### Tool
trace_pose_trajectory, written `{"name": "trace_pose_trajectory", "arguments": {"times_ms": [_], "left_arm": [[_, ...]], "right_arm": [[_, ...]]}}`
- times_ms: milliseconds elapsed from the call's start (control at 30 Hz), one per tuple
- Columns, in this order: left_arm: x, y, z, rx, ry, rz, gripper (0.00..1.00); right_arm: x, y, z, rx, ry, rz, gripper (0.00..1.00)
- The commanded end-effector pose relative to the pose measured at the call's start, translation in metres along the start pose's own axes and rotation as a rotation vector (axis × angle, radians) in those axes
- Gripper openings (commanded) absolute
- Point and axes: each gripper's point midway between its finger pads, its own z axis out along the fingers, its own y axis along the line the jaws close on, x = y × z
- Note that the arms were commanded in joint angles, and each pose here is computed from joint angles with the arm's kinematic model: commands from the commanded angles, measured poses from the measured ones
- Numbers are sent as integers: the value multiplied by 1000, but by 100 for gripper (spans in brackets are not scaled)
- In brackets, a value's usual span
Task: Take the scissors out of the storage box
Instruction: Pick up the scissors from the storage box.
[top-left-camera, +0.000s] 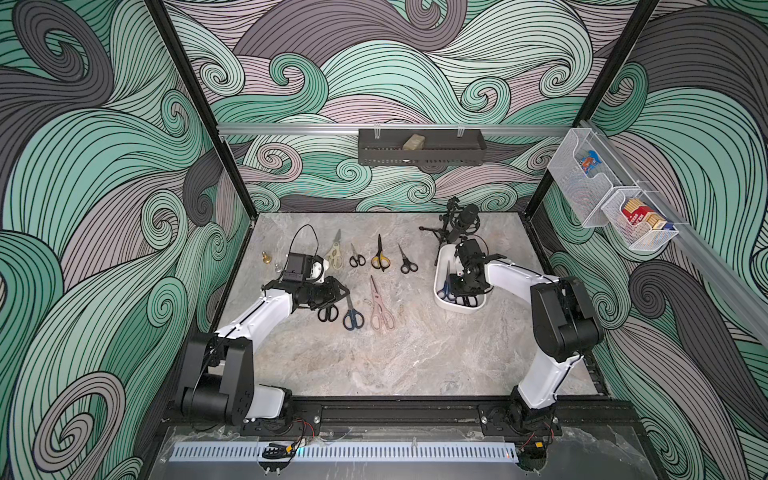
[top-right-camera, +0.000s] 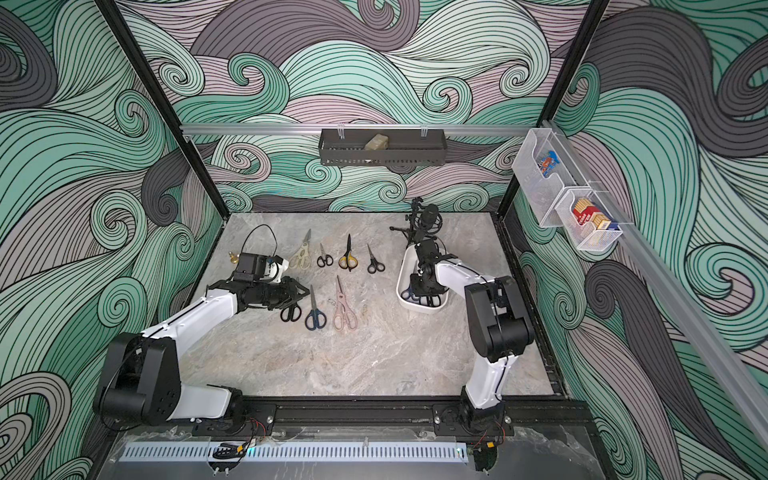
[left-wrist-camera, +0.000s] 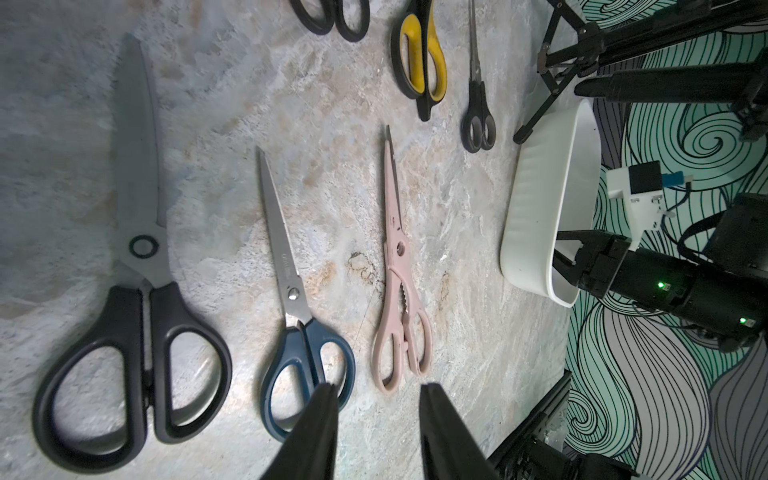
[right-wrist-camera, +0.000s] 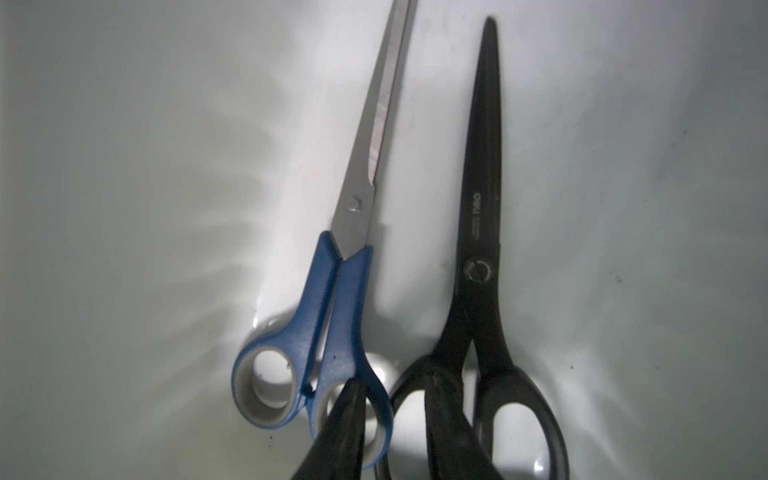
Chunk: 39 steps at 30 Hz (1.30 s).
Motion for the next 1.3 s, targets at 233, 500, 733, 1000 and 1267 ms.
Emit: {"name": "trace_pose_trajectory", "arguments": {"times_ms": [233, 500, 733, 1000, 1267], "left_arm": [[-9, -4, -4, -16, -22, 33, 36], [-9, -2, -5, -22, -23, 24, 36], [-9, -2, -4, -22, -28, 21, 36], [-9, -1, -1, -16, -26, 12, 36], [-6, 1, -1, -20, -19, 18, 36]], "right_arm": [[-9, -19, 16, 135, -34, 53, 27], [-11, -12, 17, 72, -31, 57, 27], [-30, -14, -23, 33, -116, 121, 31], [-10, -4, -18, -32, -28, 191, 30], [-12, -7, -4, 3, -7, 233, 27]]}}
